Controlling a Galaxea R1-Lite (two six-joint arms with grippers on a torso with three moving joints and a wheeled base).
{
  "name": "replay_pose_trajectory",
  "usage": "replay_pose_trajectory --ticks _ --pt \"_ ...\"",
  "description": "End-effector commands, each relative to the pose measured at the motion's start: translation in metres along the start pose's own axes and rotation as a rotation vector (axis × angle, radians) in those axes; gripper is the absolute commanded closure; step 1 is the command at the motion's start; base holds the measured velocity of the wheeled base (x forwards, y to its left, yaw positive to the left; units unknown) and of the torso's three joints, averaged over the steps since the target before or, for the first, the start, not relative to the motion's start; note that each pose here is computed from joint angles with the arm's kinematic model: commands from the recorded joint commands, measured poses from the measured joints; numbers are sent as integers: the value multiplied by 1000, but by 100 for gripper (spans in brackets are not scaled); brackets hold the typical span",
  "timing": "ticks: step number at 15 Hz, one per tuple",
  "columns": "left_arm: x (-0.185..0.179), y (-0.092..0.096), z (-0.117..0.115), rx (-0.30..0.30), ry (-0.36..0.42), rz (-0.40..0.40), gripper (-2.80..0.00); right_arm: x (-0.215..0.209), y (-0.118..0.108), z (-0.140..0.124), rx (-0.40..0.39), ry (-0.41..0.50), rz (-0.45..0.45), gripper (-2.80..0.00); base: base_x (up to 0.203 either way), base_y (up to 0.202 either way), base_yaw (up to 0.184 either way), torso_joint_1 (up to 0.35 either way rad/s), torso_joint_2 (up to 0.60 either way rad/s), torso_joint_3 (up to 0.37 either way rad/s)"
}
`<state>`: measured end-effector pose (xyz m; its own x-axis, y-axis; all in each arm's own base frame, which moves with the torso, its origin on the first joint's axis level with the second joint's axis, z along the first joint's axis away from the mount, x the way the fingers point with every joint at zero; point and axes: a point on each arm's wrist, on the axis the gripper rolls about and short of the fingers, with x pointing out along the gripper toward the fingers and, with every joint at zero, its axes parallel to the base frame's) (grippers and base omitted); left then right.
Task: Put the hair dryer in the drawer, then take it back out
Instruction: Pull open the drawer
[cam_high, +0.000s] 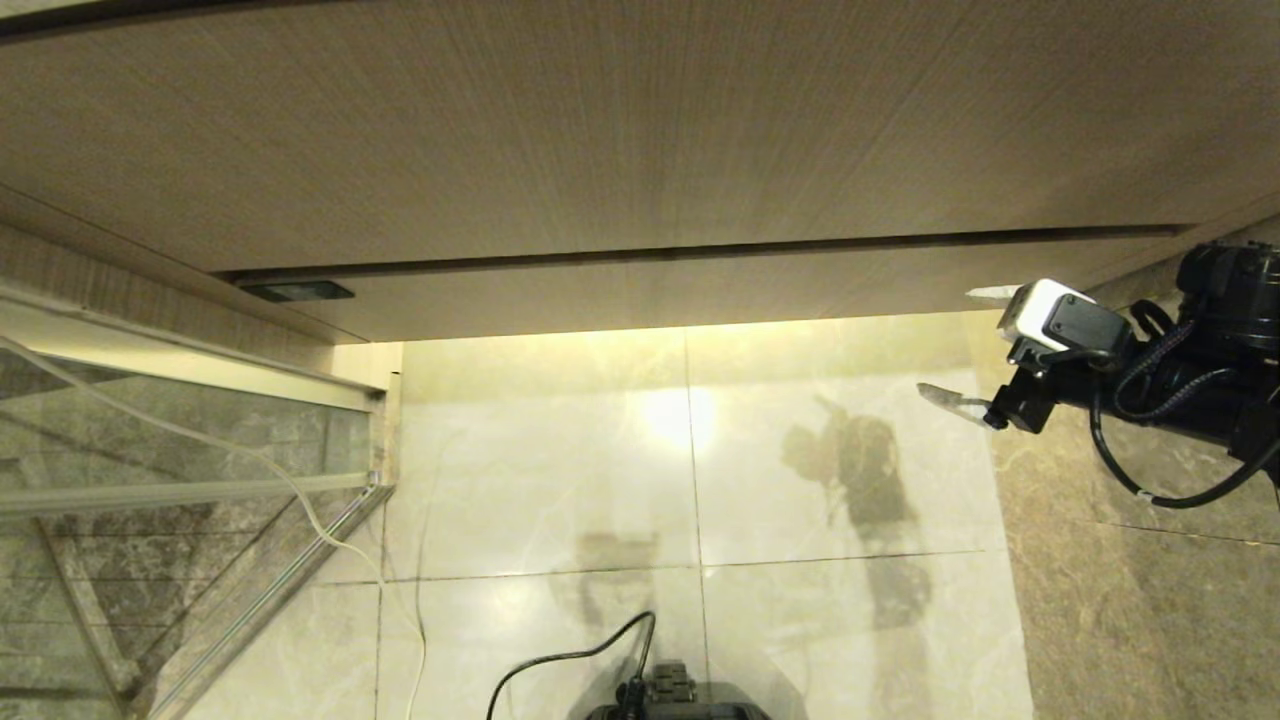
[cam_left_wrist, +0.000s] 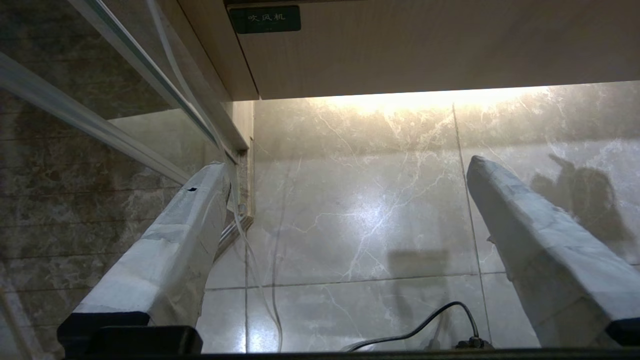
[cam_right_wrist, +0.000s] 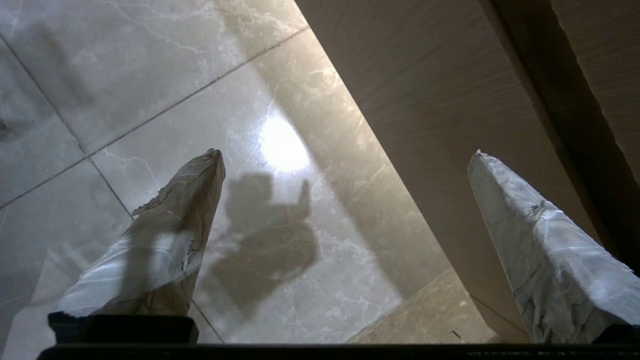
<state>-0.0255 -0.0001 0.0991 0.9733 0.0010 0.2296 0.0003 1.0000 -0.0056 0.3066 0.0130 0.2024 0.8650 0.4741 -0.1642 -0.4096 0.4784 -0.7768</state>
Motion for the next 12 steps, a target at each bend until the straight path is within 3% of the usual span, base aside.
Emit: replay_pose_trajectory --ticks 1,7,12 --pt "1 0 -11 0 37 1 -280 -2 -3 -5 -5 -13 1 -280 0 0 0 0 0 0" --pt "1 0 -11 -1 38 1 -280 -1 -5 -2 33 -27 -6 -280 0 0 0 0 0 0" --pt "1 0 -12 -1 39 1 -280 4 -7 2 1 -72 -28 -280 0 0 0 0 0 0"
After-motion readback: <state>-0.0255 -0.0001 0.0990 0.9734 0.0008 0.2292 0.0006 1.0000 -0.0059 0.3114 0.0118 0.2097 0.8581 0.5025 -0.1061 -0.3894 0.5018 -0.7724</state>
